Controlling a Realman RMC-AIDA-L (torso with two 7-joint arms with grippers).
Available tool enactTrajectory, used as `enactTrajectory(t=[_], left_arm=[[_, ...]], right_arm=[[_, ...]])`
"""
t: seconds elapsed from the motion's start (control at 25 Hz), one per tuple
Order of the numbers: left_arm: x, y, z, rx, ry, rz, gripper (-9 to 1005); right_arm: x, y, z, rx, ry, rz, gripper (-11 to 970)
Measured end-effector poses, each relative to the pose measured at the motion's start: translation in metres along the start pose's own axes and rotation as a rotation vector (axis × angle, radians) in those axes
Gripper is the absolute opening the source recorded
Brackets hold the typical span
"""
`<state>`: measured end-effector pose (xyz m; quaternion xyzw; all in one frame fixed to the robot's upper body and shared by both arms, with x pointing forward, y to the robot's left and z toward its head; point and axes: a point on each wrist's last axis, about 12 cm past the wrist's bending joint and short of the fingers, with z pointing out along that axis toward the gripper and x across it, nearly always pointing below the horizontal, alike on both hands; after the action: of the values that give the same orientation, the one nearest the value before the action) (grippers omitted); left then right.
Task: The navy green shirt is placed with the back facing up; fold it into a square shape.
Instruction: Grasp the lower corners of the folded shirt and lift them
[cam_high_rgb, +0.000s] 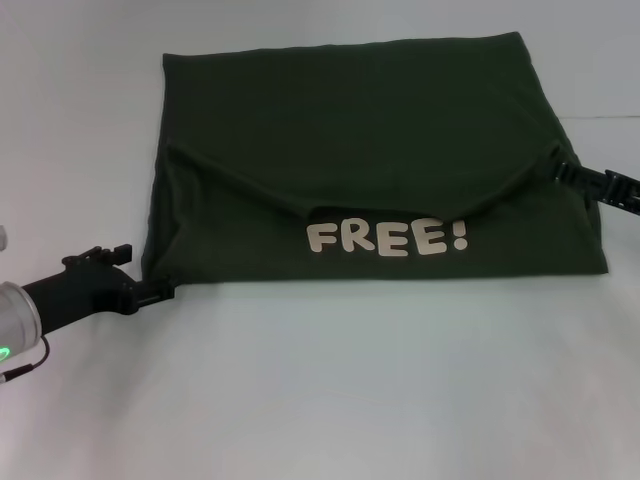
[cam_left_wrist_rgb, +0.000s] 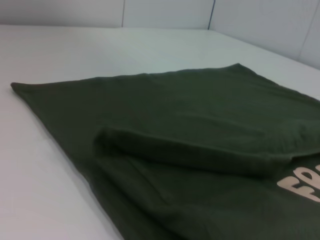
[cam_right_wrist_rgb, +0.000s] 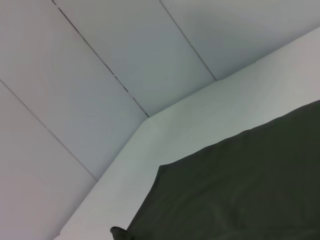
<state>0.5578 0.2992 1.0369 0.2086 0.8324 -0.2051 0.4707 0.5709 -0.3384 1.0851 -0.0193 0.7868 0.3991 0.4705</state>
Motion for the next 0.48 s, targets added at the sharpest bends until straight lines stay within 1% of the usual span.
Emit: enactTrajectory(t=[0.24, 0.48], left_arm=[[0.002, -0.005, 0.008, 0.013, 0.023, 0.037, 895], [0.001, -0.008, 0.015, 0.015, 0.045, 0.058, 893]], right_arm=[[0.002, -0.001, 0.001, 0.012, -0.003, 0.006, 624], [0.002, -0.001, 0.002, 0.016, -0.002, 0.006, 623]])
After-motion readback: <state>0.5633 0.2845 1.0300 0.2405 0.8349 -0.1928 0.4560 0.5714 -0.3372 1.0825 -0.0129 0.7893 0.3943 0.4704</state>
